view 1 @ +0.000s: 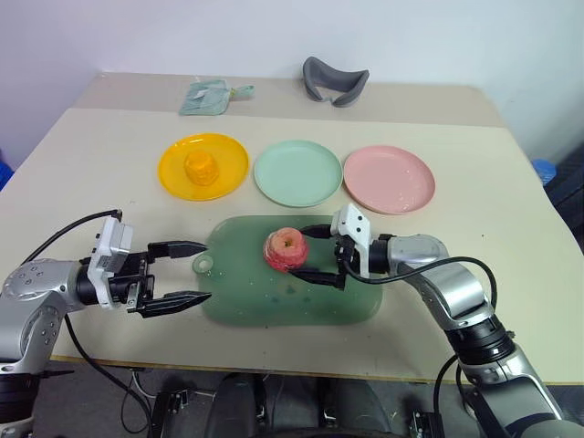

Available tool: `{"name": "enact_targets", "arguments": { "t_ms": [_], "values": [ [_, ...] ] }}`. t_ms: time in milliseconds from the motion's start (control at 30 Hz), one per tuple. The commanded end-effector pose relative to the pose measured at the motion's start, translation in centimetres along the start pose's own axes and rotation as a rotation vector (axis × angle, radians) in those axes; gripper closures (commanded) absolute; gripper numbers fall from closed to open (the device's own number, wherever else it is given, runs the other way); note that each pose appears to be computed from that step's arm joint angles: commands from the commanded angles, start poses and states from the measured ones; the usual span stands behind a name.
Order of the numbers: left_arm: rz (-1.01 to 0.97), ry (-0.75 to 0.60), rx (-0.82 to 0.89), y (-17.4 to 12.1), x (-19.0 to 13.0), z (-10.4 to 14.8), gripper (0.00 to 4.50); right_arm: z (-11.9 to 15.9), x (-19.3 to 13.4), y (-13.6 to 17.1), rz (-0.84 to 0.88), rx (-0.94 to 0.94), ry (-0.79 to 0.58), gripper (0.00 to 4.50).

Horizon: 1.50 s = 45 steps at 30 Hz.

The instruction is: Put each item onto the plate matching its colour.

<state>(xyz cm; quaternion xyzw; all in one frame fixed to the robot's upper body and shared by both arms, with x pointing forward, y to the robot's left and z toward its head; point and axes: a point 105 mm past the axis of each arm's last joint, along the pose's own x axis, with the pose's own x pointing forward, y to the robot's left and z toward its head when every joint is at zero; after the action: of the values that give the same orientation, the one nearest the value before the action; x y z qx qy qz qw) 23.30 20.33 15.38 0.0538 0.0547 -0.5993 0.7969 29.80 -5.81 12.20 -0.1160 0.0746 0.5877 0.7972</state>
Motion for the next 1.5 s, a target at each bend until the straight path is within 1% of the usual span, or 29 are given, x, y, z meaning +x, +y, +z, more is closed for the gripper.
{"name": "enact_targets", "arguments": {
  "t_ms": [33, 867, 967, 1033, 1300, 1400, 1500],
  "values": [
    [0.006, -0.011, 0.062, -0.2, 0.0, 1.0, 0.04, 1.0, 0.4, 0.1, 0.019, -0.037, -0.031, 0.00],
    [0.026, -0.037, 0.061, -0.2, 0.8, 0.4, 0.04, 2.0, 0.6, -0.2, 0.022, -0.067, -0.059, 0.00],
    [0.025, -0.039, 0.060, -0.2, 0.9, 0.3, 0.00, 2.1, 0.6, -0.2, 0.019, -0.068, -0.061, 0.84],
    [0.025, -0.041, 0.060, -0.2, 1.1, 0.3, 0.00, 2.2, 0.6, -0.3, 0.016, -0.070, -0.063, 1.78],
    [0.023, -0.046, 0.059, -0.1, 1.2, 0.2, 0.00, 2.6, 0.4, -0.9, -0.024, -0.088, -0.075, 1.78],
    [0.024, -0.047, 0.060, 0.0, 1.2, 0.2, 0.00, 4.0, -0.2, -1.9, -0.070, -0.086, -0.122, 1.78],
    [0.028, -0.052, 0.061, 0.1, 1.5, 0.2, 0.00, 6.9, -1.6, -4.9, -0.226, -0.087, -0.191, 1.78]
  ]
}}
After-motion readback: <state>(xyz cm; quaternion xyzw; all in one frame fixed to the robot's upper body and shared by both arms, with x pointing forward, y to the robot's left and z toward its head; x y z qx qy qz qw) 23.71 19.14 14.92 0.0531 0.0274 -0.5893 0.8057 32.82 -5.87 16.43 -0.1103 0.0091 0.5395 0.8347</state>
